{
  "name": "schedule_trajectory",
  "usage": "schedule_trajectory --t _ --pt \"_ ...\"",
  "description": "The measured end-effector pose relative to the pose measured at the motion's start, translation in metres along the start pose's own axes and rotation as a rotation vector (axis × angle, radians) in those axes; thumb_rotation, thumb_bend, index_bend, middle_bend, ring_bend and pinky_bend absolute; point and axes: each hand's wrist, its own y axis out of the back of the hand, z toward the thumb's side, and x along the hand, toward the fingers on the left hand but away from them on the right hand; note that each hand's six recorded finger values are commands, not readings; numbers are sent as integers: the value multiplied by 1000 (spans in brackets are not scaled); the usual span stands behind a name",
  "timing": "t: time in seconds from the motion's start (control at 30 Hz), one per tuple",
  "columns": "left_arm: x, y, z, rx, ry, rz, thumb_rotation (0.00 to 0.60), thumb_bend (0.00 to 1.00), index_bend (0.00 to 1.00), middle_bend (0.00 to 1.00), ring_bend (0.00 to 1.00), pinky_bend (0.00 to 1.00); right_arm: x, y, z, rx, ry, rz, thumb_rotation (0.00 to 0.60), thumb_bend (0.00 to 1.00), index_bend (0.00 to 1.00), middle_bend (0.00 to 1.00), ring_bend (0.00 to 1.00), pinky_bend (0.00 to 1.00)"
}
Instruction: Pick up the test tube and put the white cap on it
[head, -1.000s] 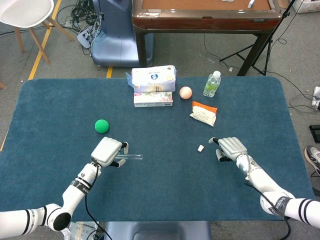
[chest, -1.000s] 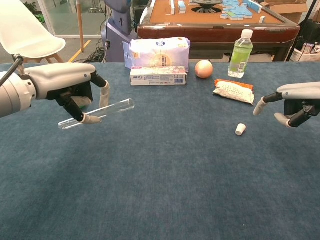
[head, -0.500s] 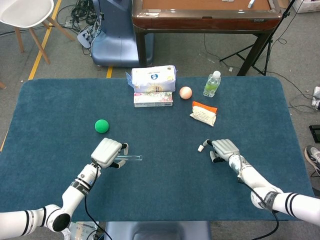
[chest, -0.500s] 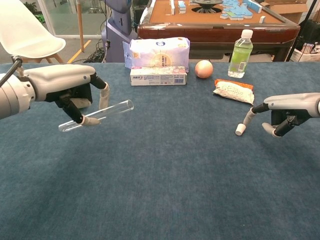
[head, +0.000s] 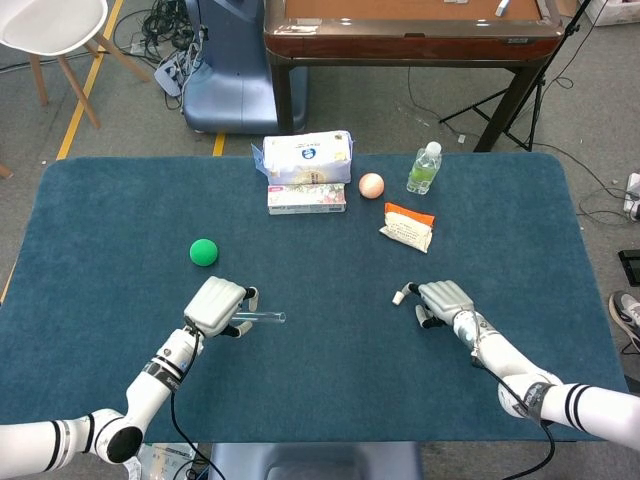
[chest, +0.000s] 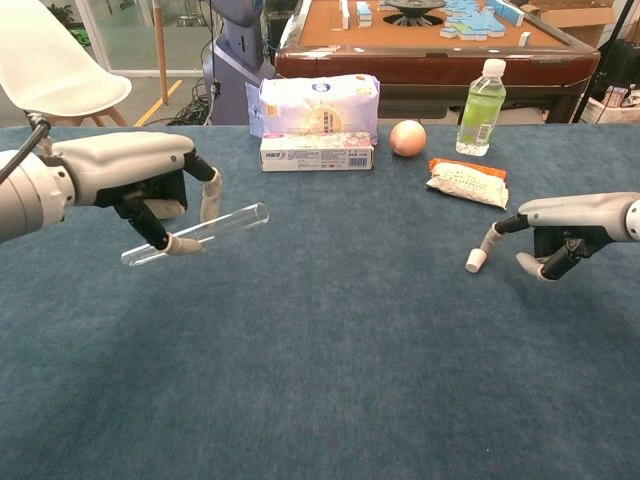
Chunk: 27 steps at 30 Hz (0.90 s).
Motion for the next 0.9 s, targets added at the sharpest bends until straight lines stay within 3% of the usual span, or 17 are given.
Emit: schedule_trajectory --t 0.77,0.83,0.9 --pt "-2 -1 2 -3 -9 0 600 278 636 1000 1000 1000 30 6 22 60 67 -56 600 683 215 1000 1000 1000" --pt "-2 0 2 -3 -9 1 600 277 637 1000 1000 1000 33 10 22 53 69 -78 600 617 216 1000 1000 1000" --pt "-2 0 2 -2 -9 0 600 278 636 1000 1000 1000 34 16 22 47 68 -113 600 406 268 1000 1000 1000"
